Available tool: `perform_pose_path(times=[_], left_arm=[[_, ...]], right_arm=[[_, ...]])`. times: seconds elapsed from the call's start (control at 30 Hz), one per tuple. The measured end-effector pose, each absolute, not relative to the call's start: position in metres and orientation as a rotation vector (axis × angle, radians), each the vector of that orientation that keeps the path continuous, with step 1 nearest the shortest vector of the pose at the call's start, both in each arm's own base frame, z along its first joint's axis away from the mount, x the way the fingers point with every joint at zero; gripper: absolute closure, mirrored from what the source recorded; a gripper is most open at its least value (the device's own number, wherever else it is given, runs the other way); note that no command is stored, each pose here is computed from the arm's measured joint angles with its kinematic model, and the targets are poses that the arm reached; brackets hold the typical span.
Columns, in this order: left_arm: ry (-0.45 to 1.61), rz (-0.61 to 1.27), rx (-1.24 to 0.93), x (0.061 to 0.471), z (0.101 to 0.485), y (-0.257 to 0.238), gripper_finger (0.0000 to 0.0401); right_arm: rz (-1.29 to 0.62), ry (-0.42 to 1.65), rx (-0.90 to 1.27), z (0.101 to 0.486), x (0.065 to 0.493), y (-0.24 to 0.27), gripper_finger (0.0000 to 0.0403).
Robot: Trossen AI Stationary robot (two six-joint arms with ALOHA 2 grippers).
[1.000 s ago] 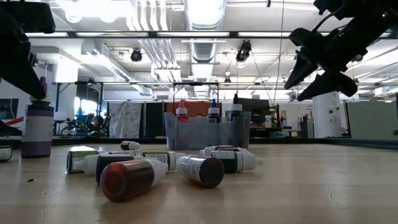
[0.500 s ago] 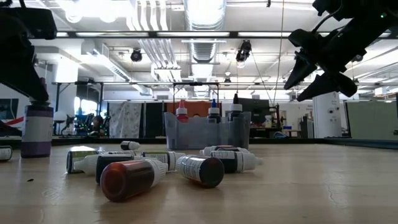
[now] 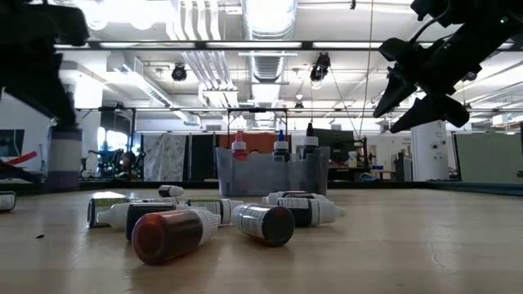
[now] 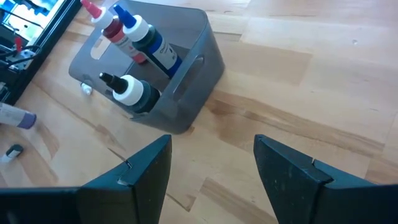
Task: Pick & Place food coloring
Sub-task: Put the large violet food coloring bottle into the black bin
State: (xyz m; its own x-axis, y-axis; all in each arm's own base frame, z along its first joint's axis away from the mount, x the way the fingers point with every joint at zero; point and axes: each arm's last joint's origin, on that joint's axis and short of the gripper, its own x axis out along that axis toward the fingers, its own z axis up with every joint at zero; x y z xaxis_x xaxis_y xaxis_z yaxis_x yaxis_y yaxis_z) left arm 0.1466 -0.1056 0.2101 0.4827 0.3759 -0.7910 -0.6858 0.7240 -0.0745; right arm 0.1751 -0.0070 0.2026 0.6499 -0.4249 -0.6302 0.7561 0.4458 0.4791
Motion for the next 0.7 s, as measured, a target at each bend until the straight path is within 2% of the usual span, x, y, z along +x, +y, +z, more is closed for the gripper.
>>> perform_pose_path(times=[0.27, 0.37, 0.53, 0.7], left_arm=[[0.813, 0.694, -0.381, 0.18, 0.248, -0.068, 0.0322], [0.803, 0.638, -0.366, 0.201, 0.267, -0.043, 0.0322], [0.674, 0.514, -0.338, 0.231, 0.299, 0.005, 0.0323], [0.62, 0.444, -0.24, 0.26, 0.307, 0.039, 0.0323]], right_arm=[[-0.763, 0.457, 0.819, 0.203, 0.175, -0.007, 0.0181], [-0.763, 0.458, 0.819, 0.203, 0.175, -0.007, 0.0181], [-0.762, 0.459, 0.814, 0.203, 0.175, -0.007, 0.0181], [-0.759, 0.462, 0.808, 0.203, 0.175, -0.007, 0.0181]])
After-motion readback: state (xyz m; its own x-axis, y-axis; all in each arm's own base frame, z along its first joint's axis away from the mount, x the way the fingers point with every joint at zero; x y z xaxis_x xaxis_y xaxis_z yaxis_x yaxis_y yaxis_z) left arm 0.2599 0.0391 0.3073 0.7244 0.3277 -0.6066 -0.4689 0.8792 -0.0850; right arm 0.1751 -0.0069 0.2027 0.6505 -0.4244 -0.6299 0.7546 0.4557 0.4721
